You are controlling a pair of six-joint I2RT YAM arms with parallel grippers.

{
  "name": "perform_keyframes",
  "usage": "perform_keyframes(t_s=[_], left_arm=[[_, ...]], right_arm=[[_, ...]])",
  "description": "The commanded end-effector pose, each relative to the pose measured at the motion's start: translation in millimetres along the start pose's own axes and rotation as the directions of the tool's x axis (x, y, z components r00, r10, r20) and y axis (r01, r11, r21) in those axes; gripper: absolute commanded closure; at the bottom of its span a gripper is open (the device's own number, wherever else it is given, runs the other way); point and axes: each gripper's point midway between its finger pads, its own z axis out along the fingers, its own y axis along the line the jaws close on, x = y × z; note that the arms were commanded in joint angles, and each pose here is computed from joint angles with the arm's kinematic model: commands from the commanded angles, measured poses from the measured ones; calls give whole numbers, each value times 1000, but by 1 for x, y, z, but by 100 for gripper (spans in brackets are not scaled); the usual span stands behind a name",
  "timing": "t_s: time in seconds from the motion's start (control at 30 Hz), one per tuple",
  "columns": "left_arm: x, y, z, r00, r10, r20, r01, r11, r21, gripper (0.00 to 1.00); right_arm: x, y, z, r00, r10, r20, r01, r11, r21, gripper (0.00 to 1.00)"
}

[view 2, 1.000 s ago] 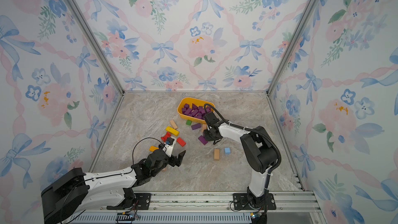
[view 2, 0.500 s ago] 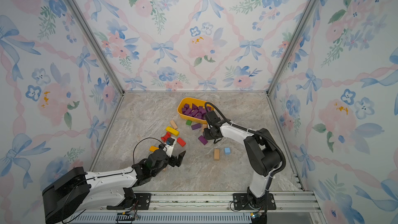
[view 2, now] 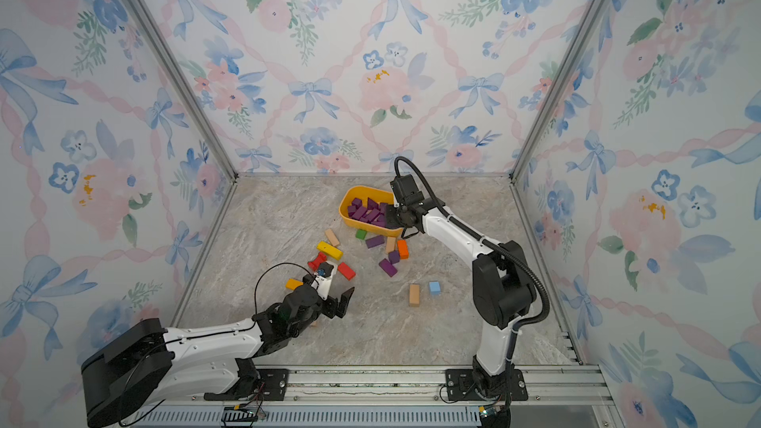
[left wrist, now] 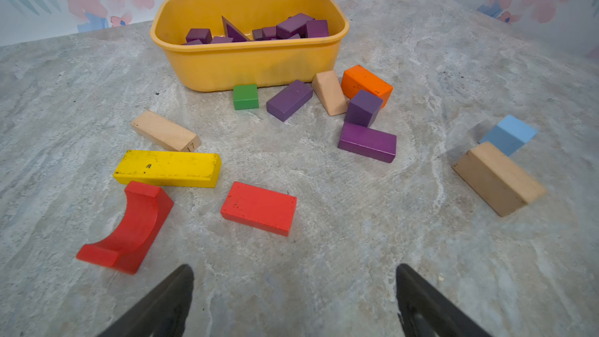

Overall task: Pick purple bricks into the storage bin
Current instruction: Place the building block in the storage box, then pick up the building block from the center of the board.

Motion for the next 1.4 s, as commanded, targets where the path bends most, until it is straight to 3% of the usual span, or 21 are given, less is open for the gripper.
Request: perform_keyframes(t_s=[0.0, 0.27, 0.47, 0.53, 0.67, 1.1, 1.27, 1.3, 1.37], left_arm=[[-9, -1, 0, 1000, 10, 22, -10, 1000, -7, 2], [-8, -1, 0, 1000, 10, 21, -10, 1000, -7, 2], [-6, -2, 2, 1000, 14, 12, -13, 1000, -6, 2], [-5, -2, 3, 1000, 16, 7, -15, 1000, -8, 2], [-5, -2, 4, 1000, 21, 5, -21, 1000, -10, 2], [-16, -12, -3, 999, 4, 40, -6, 999, 53, 2], [-23, -28, 1, 999, -5, 38, 1, 992, 124, 2], [-23, -31, 3, 999, 2, 35, -6, 991, 134, 2], [-24, -39, 8, 999, 23, 24, -27, 987, 158, 2]], right_arm=[[2, -12, 26, 998, 39, -46, -39, 999, 21, 86], [-12, -39, 58, 990, 136, -36, -134, 990, 45, 87], [-25, -49, 60, 990, 137, -8, -137, 990, 43, 65], [-29, -47, 56, 993, 121, 5, -121, 992, 37, 49], [-34, -47, 42, 995, 93, 35, -94, 995, 40, 47], [-11, -49, -63, 987, 0, 159, -14, 996, 88, 34], [9, -49, -118, 979, 12, 205, -23, 999, 49, 14], [13, -51, -128, 976, 15, 217, -27, 998, 53, 1], [20, -47, -150, 970, 16, 244, -20, 1000, 14, 3]])
